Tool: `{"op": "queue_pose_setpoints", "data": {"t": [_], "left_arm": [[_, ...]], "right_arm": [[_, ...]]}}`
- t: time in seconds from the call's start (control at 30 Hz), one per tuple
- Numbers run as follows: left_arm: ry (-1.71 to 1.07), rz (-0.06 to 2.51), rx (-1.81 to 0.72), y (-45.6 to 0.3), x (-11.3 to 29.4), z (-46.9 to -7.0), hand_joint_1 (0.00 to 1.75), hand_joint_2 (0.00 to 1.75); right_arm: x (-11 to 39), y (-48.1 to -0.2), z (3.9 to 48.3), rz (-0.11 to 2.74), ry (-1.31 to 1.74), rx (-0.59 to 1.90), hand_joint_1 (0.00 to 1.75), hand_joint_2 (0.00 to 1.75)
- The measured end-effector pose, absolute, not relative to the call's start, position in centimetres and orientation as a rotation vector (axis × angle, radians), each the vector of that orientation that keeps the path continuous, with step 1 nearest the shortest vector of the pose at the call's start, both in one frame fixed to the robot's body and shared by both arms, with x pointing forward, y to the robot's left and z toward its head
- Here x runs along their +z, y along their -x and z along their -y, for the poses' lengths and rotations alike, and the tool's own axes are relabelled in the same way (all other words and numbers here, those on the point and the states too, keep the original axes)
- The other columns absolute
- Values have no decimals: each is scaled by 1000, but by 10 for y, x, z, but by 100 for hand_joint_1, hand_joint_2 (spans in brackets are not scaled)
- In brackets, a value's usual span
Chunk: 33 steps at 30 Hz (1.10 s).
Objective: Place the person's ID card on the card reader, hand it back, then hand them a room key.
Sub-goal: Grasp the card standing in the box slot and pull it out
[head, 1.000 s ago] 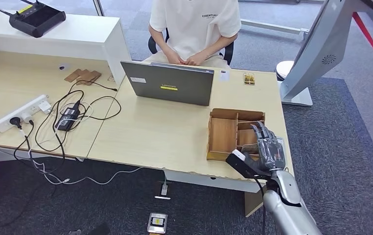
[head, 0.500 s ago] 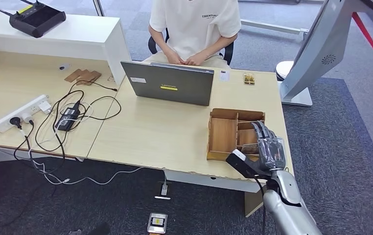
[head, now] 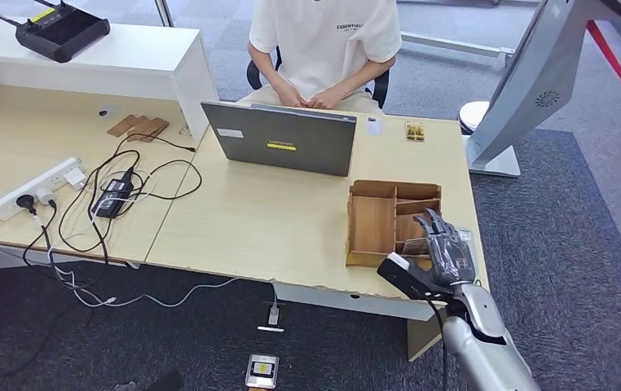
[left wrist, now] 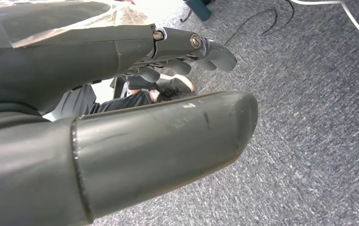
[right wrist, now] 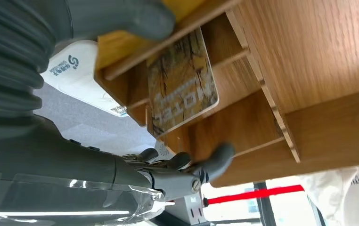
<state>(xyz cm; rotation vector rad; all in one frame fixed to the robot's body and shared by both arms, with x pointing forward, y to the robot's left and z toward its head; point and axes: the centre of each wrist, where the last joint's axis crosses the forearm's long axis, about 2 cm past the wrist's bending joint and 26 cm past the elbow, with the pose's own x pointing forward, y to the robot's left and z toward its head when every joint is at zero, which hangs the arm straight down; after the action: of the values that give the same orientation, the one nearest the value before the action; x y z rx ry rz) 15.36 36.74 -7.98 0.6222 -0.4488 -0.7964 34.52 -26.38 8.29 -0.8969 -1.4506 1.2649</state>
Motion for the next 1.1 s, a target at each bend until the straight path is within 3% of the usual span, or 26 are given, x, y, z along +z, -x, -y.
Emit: {"op": "queue_pose_setpoints", "data": {"t": [0.4,0.63,0.73,0.9,1.1], "left_arm": [[-621,456,-791,-152,-80,-368,0,0],[-622,459,-793,-152,-80,-368,0,0],[-623,459,-796,-152,-80,-368,0,0],[-624,460,-800,-152,-80,-368,0,0],[-624,461,-801,-152,-80,-368,0,0]], "right_arm": [[99,-351,282,1398,902,1307,140,175],[101,-347,279,1411,911,1305,111,175],[102,-346,279,1417,914,1299,124,175],[102,-344,278,1428,915,1294,175,175],[108,-345,278,1503,941,1243,175,175]]}}
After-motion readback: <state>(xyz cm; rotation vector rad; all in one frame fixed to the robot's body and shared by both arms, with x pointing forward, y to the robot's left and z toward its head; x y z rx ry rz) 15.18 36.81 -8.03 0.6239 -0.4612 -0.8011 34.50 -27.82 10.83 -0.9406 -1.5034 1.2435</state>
